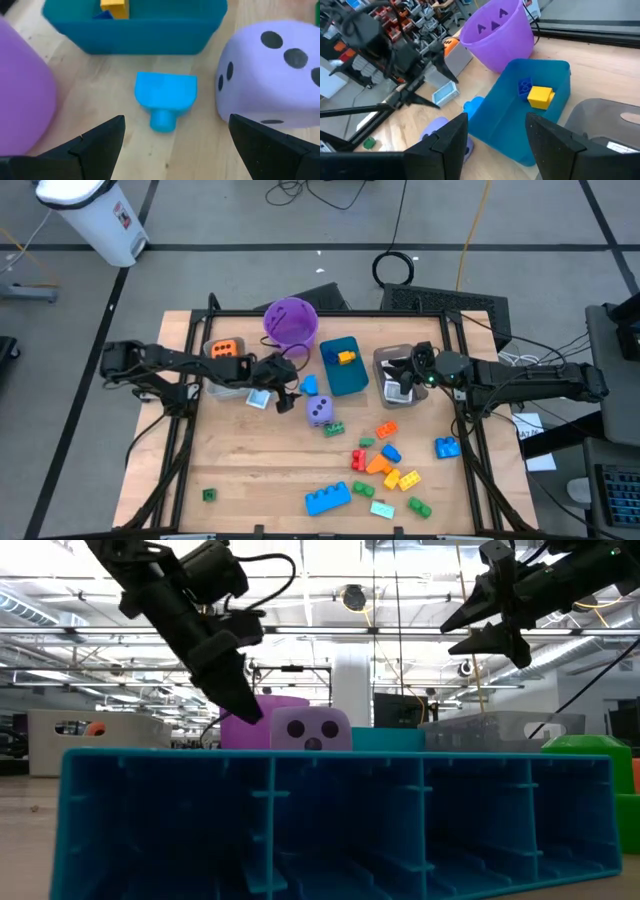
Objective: Pick & Place Toys
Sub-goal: Put the blue game piece into the blue bin
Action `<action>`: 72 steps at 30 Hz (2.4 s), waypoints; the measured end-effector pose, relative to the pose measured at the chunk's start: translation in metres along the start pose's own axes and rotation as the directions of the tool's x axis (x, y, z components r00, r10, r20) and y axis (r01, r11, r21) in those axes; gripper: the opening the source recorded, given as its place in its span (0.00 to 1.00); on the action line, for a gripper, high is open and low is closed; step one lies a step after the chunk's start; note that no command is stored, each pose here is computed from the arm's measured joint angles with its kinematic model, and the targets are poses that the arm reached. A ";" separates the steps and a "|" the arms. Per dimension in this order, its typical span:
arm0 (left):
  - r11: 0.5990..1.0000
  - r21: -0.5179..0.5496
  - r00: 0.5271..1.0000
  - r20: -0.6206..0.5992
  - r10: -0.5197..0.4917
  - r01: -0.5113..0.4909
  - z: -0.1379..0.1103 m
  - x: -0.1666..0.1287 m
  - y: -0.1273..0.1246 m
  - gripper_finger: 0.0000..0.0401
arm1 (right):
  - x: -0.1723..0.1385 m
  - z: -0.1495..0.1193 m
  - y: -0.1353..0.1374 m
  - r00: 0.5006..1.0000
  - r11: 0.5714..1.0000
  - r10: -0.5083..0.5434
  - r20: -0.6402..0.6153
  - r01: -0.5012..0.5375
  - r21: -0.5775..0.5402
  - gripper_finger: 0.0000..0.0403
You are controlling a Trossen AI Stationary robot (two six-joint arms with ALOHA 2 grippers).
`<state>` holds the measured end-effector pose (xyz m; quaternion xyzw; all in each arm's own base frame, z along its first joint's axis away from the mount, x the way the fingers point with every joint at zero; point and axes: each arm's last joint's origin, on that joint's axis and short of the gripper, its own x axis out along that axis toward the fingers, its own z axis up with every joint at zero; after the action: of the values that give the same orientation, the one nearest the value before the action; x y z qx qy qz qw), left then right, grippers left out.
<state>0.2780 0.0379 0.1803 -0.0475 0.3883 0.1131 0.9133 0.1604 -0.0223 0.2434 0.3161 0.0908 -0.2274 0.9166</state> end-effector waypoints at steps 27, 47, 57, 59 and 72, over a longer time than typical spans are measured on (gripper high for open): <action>0.996 0.090 0.996 -0.086 -0.005 0.012 -0.003 0.055 0.005 0.90 | 0.001 0.009 0.008 0.992 0.997 0.076 0.097 -0.078 0.023 0.48; 0.998 0.060 0.993 -0.116 -0.020 0.027 -0.004 0.060 0.024 0.64 | 0.004 0.006 0.007 0.996 0.998 0.056 0.071 -0.057 0.014 0.46; 0.998 0.056 0.994 -0.111 -0.014 0.020 -0.003 0.060 0.025 0.45 | 0.005 0.006 0.007 0.996 0.998 0.056 0.071 -0.057 0.014 0.46; 0.999 0.043 0.994 -0.111 -0.015 0.019 -0.003 0.060 0.024 0.42 | 0.005 0.006 0.007 0.996 0.998 0.056 0.070 -0.057 0.014 0.46; 0.996 -0.074 0.994 -0.093 -0.049 0.043 -0.001 0.059 0.023 0.23 | 0.005 0.006 0.007 0.996 0.998 0.056 0.071 -0.056 -0.005 0.46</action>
<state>0.3112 0.0705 0.1369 -0.0946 0.4256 0.1036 0.8940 0.1677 -0.0230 0.2504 0.3088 0.0498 -0.2126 0.9257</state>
